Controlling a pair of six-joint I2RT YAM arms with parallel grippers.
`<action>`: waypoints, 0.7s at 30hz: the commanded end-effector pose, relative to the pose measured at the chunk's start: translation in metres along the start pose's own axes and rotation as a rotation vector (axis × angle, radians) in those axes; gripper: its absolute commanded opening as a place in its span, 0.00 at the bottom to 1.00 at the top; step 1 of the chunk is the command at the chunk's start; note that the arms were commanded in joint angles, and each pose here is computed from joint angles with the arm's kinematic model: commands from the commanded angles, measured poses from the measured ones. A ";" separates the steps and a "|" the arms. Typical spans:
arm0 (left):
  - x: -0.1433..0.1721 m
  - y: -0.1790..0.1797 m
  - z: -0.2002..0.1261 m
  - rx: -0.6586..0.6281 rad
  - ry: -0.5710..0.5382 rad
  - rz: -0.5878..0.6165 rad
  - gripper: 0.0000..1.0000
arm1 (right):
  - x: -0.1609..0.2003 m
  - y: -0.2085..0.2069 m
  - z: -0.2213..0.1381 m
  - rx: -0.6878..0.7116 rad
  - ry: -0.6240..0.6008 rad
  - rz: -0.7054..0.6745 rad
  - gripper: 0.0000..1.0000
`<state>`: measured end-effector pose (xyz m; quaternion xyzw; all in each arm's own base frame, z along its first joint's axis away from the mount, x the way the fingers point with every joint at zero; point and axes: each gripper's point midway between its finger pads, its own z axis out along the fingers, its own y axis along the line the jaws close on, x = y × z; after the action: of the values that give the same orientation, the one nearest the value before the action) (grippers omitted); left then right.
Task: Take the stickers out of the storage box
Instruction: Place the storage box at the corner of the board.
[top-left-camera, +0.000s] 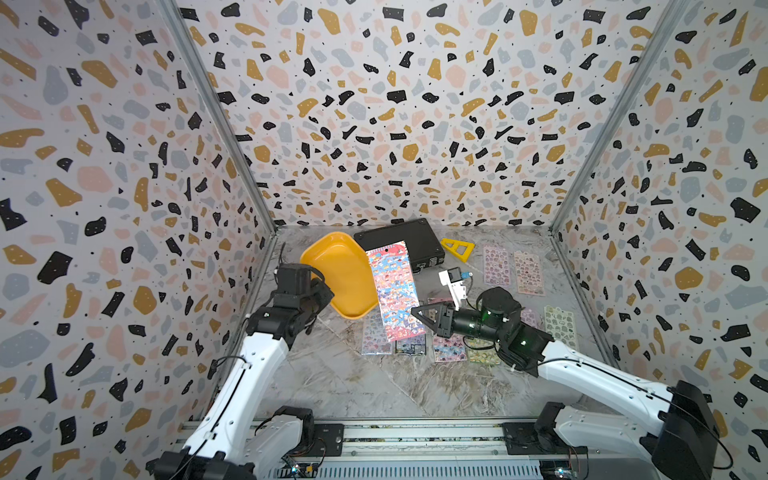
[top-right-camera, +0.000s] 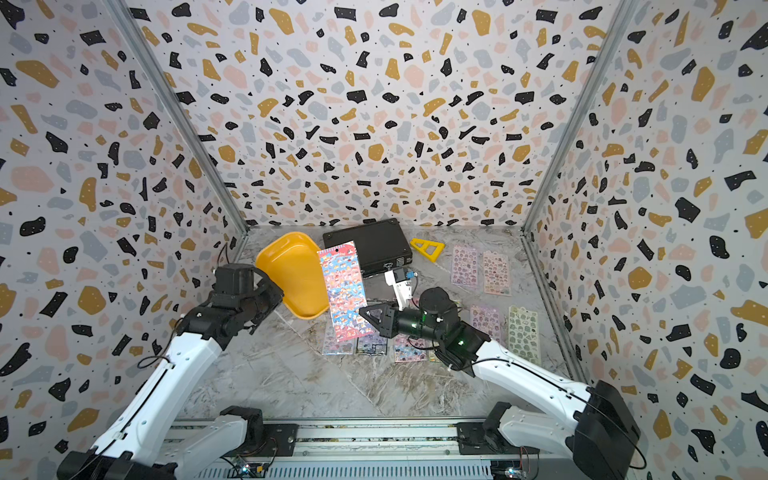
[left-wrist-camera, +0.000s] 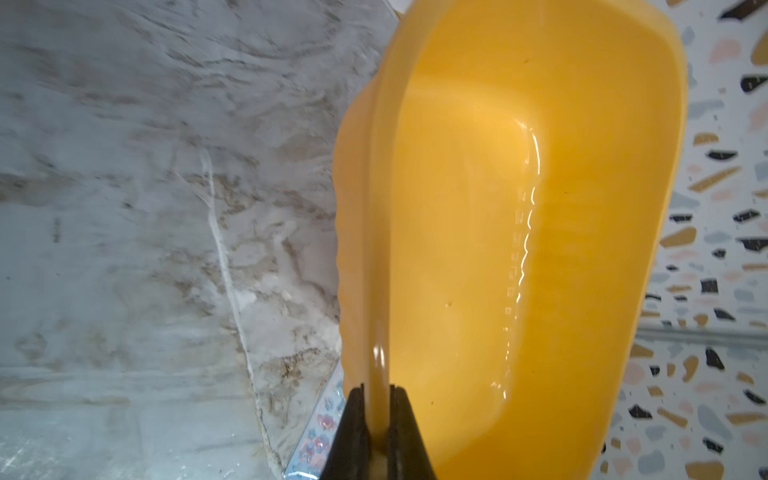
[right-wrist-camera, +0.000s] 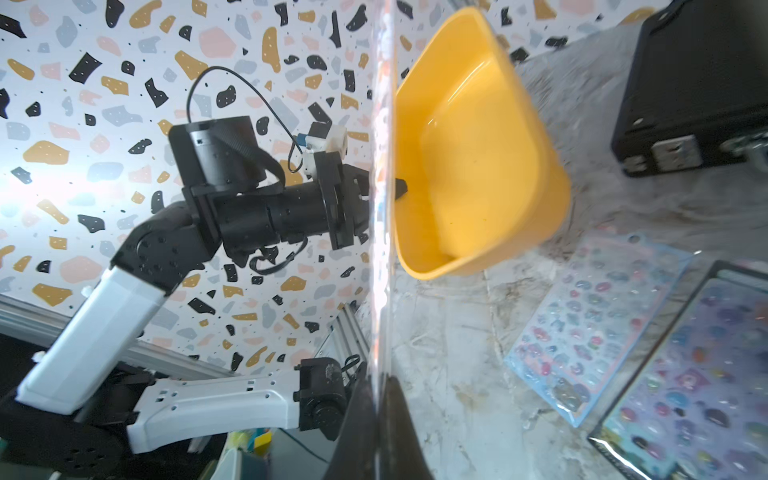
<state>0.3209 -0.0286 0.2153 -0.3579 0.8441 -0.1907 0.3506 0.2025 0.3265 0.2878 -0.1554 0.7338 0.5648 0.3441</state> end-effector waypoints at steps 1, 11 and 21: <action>-0.028 0.011 0.017 -0.069 -0.002 -0.116 0.00 | -0.001 -0.035 -0.008 0.168 -0.041 -0.083 0.00; -0.083 0.053 0.120 -0.176 0.073 -0.377 0.00 | 0.017 -0.076 0.008 0.230 0.036 -0.074 0.00; -0.101 0.075 0.197 -0.355 0.149 -0.383 0.00 | 0.022 -0.094 0.013 0.245 0.062 -0.048 0.00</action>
<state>0.4832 0.0774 0.0896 -0.5475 0.7994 -0.1527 0.1948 0.2478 0.3104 0.1954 -0.1364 0.8144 0.4485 0.3421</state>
